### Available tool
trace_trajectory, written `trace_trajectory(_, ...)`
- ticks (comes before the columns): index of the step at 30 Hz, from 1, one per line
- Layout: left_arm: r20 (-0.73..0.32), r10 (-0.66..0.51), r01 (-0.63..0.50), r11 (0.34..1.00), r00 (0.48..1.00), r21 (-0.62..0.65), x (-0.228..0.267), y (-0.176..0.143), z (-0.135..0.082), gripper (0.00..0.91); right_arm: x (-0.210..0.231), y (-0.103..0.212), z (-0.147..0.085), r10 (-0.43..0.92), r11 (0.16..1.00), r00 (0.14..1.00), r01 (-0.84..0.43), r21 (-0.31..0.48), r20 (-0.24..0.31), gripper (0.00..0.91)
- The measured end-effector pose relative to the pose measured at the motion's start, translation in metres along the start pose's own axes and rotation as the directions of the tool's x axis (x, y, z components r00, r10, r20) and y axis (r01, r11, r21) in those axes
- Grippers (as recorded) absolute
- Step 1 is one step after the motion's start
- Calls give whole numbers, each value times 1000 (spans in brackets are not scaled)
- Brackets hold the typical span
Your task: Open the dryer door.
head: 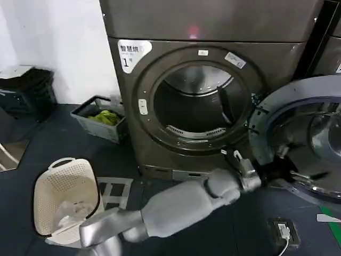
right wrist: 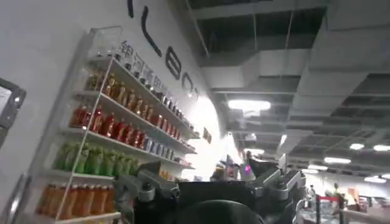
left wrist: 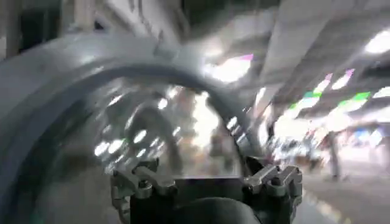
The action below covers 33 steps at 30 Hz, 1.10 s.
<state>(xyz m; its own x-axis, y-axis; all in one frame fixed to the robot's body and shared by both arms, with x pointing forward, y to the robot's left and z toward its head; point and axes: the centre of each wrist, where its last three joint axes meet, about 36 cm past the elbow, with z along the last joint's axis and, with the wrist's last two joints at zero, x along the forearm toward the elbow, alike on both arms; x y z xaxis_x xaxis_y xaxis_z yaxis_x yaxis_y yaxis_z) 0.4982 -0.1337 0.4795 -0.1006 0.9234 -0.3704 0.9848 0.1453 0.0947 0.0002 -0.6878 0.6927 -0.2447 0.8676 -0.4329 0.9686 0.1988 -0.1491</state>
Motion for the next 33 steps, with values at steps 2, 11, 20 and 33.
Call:
trace_trajectory(2, 50, 30, -32, 999, 998, 37, -2, -11, 0, 907, -1, -3, -1, 18, 1000, 1000, -18, 3, 4, 907)
trace_trajectory(11, 21, 64, -65, 998, 998, 27, 75, -23, -12, 907, -7, -2, -2, 23, 1000, 1000, -23, 4, 5, 907)
trace_trajectory(20, -195, 9, -36, 990, 981, -134, 197, 0, -63, 907, -13, 1, -5, 31, 997, 1000, -31, 67, -1, 907)
trace_trajectory(33, -768, -346, 206, 938, 539, -279, 357, 15, -140, 907, -20, 15, -7, 13, 997, 1000, -13, 80, -7, 907)
